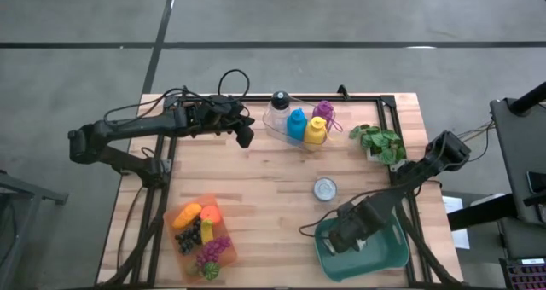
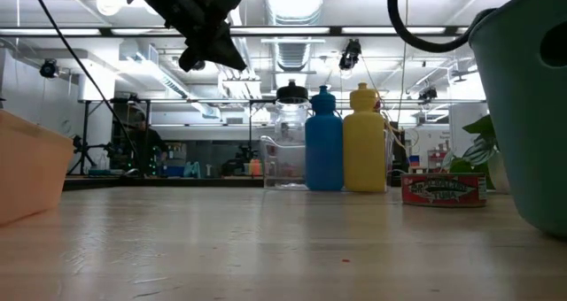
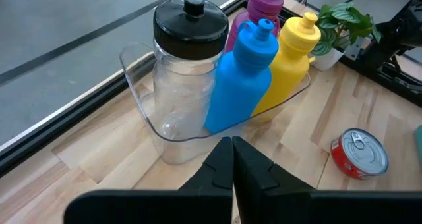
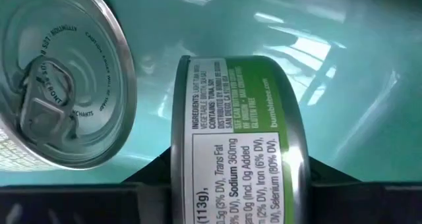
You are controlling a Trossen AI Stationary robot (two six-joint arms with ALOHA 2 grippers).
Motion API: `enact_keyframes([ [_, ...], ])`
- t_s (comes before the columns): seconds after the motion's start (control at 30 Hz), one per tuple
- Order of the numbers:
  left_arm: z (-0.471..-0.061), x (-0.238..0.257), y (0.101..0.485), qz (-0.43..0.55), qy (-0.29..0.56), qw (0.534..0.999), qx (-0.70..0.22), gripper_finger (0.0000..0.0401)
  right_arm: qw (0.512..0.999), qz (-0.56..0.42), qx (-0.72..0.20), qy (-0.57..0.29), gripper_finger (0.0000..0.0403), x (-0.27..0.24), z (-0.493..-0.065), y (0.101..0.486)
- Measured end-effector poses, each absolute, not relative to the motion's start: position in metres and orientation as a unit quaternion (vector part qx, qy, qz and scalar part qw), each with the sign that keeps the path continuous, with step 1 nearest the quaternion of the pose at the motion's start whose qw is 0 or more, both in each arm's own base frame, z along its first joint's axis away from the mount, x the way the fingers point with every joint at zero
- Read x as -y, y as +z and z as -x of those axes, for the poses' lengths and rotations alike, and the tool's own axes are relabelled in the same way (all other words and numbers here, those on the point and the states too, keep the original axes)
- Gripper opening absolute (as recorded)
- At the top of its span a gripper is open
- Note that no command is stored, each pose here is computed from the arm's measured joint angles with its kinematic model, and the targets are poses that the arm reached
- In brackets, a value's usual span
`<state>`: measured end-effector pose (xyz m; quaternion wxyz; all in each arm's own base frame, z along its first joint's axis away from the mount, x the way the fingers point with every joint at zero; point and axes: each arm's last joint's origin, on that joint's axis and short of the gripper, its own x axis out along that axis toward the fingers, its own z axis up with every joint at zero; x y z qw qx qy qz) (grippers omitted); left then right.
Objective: Pick & Place Food Item
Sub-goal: Put the green tuna can into the green bin
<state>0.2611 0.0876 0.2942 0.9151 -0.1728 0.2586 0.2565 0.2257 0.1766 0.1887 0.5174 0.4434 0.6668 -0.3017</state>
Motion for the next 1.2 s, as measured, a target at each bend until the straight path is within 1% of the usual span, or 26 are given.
enact_keyframes([
  [0.3,-0.2611,-0.0876,0.2942,0.174,0.257,0.915,-0.258,0.0001,0.514,-0.448,-0.663,-0.309,0.0130,-0.1757,-0.2247,0.1886],
  [0.53,-0.2610,-0.0876,0.2941,0.173,0.257,0.915,-0.259,0.0001,0.515,-0.433,-0.667,-0.320,0.0130,-0.1738,-0.2225,0.1851],
  [0.8,-0.2609,-0.0875,0.2939,0.171,0.256,0.915,-0.261,0.0001,0.550,-0.395,-0.686,-0.266,0.0130,-0.1743,-0.2237,0.1861],
  [1.0,-0.2609,-0.0875,0.2939,0.171,0.256,0.915,-0.261,0.0001,0.553,-0.427,-0.649,-0.303,0.0130,-0.1747,-0.2269,0.1862],
  [1.1,-0.2609,-0.0875,0.2939,0.171,0.256,0.915,-0.261,0.0001,0.581,-0.411,-0.636,-0.299,0.0130,-0.1736,-0.2282,0.1863],
  [1.2,-0.2609,-0.0875,0.2939,0.171,0.256,0.915,-0.261,0.0001,0.588,-0.410,-0.627,-0.305,0.0130,-0.1730,-0.2286,0.1861],
])
